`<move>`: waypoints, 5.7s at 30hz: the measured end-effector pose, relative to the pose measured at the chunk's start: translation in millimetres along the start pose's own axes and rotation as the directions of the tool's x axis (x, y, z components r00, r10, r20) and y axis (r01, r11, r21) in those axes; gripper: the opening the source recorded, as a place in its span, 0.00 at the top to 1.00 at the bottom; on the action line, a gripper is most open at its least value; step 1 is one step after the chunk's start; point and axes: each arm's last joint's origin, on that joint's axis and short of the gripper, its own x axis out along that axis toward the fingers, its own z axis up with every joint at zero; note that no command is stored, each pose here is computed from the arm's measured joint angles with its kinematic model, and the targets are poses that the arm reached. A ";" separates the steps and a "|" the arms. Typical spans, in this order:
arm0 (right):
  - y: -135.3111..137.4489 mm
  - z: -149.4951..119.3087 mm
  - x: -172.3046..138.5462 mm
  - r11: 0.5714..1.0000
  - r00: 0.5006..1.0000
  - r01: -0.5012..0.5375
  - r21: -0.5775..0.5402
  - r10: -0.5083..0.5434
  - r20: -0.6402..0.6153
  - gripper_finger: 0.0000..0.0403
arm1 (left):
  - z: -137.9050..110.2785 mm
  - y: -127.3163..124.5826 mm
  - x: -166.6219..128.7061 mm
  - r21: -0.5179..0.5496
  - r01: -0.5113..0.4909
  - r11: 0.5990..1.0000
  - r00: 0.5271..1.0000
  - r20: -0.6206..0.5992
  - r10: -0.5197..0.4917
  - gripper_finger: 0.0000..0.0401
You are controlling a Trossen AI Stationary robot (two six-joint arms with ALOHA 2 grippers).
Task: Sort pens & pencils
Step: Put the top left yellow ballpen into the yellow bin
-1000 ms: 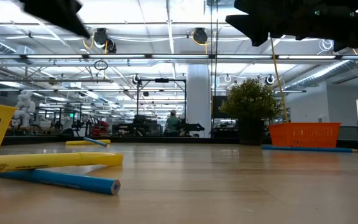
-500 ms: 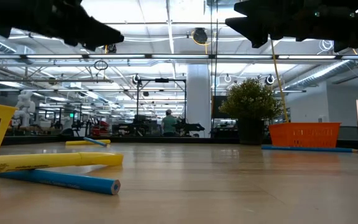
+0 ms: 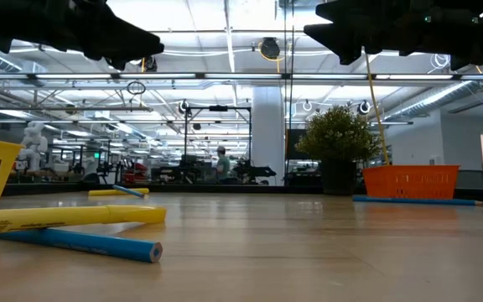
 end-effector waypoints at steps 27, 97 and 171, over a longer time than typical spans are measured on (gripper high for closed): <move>0.0 0.1 0.0 1.000 1.000 0.000 0.000 0.000 0.000 0.38 | -79.8 104.4 -10.6 -0.144 -0.866 0.479 0.446 -0.655 0.610 0.68; 0.2 -2.4 0.0 1.000 1.000 -0.002 0.003 0.003 -0.025 0.38 | -99.4 90.9 -17.2 -0.337 -0.704 0.625 0.539 -0.826 0.161 0.97; 0.5 -4.3 -0.1 1.000 0.999 -0.005 0.002 0.005 -0.044 0.38 | -111.3 165.9 83.5 0.008 -0.004 1.000 0.278 -0.960 0.009 0.64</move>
